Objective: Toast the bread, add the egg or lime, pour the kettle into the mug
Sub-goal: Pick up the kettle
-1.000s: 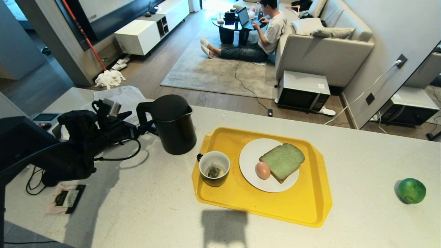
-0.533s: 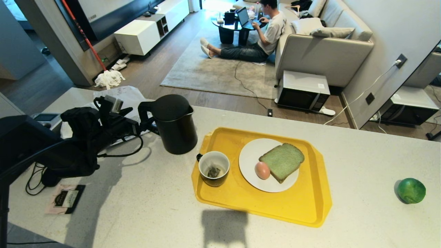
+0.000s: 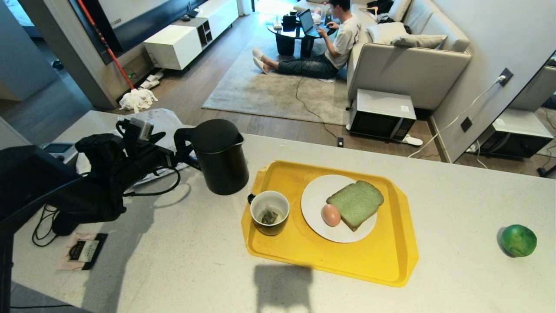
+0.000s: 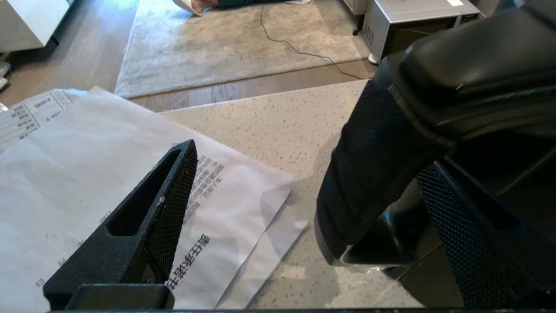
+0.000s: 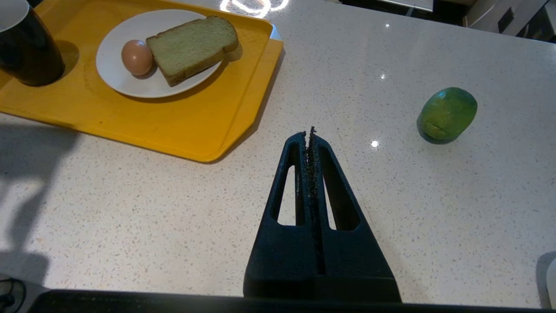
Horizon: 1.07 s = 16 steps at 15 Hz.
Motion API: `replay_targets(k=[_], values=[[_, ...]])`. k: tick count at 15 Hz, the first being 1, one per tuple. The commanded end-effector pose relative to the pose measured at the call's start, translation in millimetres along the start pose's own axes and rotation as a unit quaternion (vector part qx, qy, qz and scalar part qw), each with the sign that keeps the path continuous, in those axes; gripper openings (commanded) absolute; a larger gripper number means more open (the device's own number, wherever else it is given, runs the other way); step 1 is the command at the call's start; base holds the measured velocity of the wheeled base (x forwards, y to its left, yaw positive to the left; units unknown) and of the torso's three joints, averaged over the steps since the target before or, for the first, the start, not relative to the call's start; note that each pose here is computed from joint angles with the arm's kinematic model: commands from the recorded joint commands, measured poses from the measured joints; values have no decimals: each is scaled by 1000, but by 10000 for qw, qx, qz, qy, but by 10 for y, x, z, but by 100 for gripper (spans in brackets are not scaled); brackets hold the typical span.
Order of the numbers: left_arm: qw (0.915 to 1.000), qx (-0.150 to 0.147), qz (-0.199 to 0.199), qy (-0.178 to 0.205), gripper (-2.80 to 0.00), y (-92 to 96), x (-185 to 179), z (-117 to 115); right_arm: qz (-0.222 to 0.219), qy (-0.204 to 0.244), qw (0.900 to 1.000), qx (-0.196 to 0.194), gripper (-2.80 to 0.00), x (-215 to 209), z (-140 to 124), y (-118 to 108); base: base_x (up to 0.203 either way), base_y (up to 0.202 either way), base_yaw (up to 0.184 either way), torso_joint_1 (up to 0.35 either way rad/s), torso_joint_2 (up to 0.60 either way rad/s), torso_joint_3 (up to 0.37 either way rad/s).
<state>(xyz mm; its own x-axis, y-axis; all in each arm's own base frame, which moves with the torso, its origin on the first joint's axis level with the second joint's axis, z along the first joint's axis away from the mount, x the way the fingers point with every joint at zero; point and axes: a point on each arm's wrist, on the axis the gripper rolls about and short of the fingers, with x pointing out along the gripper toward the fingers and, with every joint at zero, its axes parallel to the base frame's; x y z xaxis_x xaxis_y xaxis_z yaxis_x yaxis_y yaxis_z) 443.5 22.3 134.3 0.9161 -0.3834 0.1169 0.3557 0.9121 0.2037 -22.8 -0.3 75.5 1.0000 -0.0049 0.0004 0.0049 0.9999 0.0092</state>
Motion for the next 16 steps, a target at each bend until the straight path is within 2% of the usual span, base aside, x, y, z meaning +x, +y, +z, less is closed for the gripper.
replay_targets(k=[1, 4, 7, 16], values=[[10000, -12, -8, 11, 0, 11, 13, -37, 1, 10, 10000, 0, -280, 1, -4, 0, 0, 0, 0, 0, 0, 0], [10000, -84, -13, 43, 0, 20, 45, -87, 1, 10, 10000, 0, -280, 1, -4, 0, 0, 0, 0, 0, 0, 0], [9999, -43, 6, -94, 0, 60, 113, -52, 1, 10, 10000, 8, -280, 1, -4, 0, 0, 0, 0, 0, 0, 0], [9999, -65, -31, -108, 0, 121, 294, -93, 1, 10, 10000, 0, -280, 1, -4, 0, 0, 0, 0, 0, 0, 0]])
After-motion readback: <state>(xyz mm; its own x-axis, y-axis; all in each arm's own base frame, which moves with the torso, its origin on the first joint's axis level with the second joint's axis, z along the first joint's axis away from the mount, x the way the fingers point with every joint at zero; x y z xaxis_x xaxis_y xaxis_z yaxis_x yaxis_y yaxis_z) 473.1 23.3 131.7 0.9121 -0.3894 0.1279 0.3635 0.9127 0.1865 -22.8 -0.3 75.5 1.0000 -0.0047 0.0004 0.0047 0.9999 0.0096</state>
